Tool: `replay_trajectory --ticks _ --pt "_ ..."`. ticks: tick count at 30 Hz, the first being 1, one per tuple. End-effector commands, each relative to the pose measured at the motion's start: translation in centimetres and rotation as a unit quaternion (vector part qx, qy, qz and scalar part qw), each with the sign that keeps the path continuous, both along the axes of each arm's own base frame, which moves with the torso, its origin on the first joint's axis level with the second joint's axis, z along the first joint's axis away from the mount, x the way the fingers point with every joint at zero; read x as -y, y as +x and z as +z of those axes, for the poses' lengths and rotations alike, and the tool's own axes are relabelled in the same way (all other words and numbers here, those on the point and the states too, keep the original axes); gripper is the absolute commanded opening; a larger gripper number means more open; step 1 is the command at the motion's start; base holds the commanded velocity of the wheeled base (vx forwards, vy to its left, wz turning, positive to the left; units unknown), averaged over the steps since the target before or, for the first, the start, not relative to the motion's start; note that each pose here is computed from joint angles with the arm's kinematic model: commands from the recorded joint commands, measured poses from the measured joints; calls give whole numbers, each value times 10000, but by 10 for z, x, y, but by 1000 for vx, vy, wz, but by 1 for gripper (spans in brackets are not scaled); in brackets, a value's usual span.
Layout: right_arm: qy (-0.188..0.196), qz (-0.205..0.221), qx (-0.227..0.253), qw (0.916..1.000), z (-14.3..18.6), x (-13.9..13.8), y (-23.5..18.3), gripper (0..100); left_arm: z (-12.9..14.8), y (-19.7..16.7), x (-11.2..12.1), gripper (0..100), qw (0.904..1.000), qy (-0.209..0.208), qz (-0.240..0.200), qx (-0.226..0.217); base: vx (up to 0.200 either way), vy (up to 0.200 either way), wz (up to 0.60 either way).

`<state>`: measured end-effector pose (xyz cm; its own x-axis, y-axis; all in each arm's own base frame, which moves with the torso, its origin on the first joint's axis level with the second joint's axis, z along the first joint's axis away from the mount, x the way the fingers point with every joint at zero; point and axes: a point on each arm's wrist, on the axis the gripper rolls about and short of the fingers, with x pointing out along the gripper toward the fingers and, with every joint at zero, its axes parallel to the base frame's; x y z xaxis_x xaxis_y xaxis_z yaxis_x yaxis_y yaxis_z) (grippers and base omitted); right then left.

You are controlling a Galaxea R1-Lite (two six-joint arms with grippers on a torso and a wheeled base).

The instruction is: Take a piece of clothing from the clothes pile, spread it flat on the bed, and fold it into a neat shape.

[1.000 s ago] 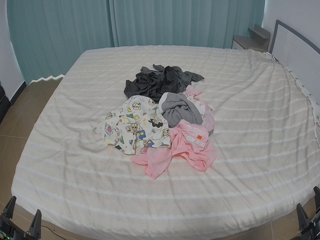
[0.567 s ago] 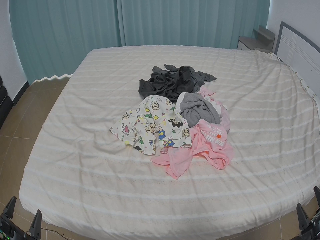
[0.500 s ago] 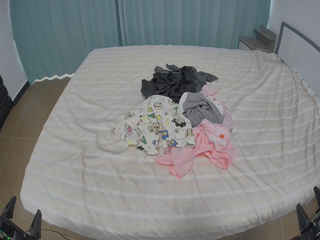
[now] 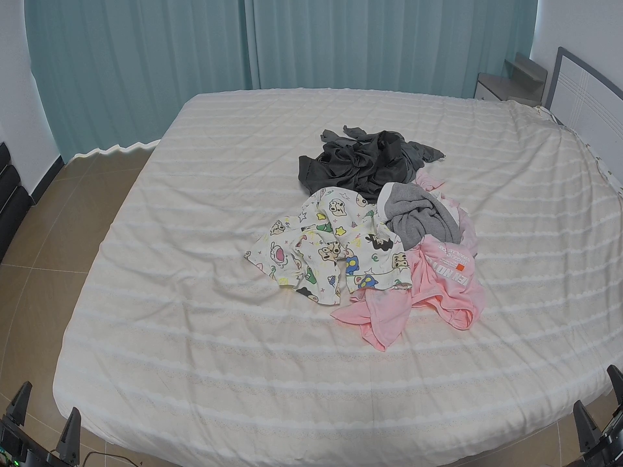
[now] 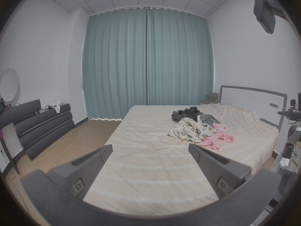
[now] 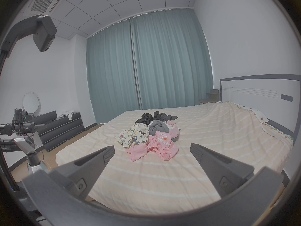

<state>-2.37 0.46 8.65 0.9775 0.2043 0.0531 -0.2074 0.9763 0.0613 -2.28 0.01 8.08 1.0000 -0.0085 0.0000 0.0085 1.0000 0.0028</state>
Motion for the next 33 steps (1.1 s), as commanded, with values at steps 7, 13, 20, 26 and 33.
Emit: replay_trajectory --ticks 7,13,20,26,33 --pt "2 466 -632 9969 45 -1 13 100 -4 0 0 100 10000 1 -3 15 114 0 0" --pt "55 777 -1837 9799 63 -4 58 100 -4 0 0 100 10000 -6 -3 15 0 0 0" --pt "326 1461 -3245 9340 68 -30 152 100 -4 0 0 100 10000 9 -3 15 0 0 0" --pt "874 1451 -3872 9063 46 -83 236 100 -4 0 0 100 10000 9 -3 15 0 0 0" --pt "1381 1186 -3844 9050 11 -136 305 100 -4 0 0 100 10000 1 -3 15 0 0 0"
